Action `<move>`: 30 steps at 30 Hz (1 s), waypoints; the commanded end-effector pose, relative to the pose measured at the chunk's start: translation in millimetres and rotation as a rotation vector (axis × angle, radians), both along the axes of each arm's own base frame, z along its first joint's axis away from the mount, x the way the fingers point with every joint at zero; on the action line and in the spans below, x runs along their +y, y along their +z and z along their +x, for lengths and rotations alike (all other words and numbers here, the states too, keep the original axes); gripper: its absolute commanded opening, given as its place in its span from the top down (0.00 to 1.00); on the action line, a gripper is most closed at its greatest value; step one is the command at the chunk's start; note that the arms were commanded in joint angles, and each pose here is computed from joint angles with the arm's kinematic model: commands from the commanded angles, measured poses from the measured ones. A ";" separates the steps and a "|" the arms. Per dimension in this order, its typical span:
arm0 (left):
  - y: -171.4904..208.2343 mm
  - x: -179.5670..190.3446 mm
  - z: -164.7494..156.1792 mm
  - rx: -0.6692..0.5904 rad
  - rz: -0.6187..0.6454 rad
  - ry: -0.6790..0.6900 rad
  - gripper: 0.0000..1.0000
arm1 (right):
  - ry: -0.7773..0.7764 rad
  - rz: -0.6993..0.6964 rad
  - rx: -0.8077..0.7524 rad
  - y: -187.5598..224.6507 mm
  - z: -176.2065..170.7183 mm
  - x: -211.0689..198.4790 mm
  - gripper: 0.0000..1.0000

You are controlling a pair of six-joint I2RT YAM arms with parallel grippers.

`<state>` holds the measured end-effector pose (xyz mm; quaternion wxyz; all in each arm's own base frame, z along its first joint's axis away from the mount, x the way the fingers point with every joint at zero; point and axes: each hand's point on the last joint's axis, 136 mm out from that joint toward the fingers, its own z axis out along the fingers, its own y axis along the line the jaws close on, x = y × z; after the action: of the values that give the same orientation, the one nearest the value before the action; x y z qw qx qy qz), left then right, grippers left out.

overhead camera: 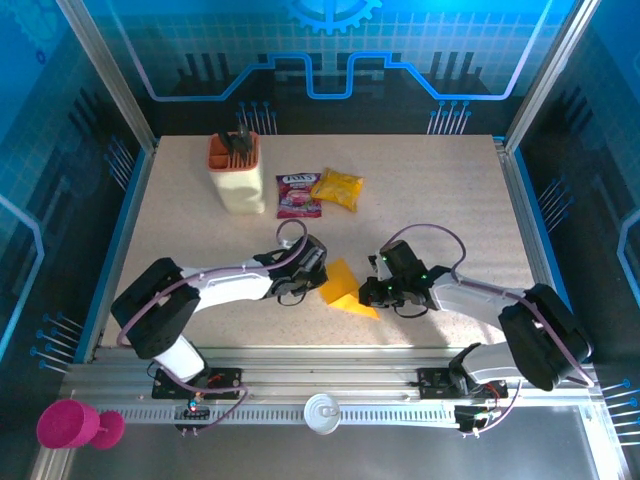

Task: Fold a paper plane with a square sheet of paper (pick it up from the middle)
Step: Third fold the triangle at the center of the table.

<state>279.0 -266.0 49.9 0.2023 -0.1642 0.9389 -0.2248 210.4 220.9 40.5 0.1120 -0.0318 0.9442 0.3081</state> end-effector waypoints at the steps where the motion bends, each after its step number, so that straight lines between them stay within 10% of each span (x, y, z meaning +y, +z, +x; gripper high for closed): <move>1: 26.8 -21.5 -10.0 -0.146 0.052 -0.226 0.91 | -0.026 -0.005 -0.035 4.8 0.8 -6.3 0.95; 14: 18.4 -82.0 -43.9 -0.191 -0.122 -0.509 0.98 | -0.008 -0.029 -0.003 -12.1 12.3 0.3 0.97; 30: -47.9 -63.8 -50.3 -0.078 -0.005 -0.447 1.00 | -0.058 -0.004 -0.054 10.2 13.9 -6.6 0.98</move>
<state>227.6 -339.4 16.2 0.1780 0.0706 0.9353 -0.2977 218.4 219.0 39.7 0.1287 -0.0267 0.9441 0.3025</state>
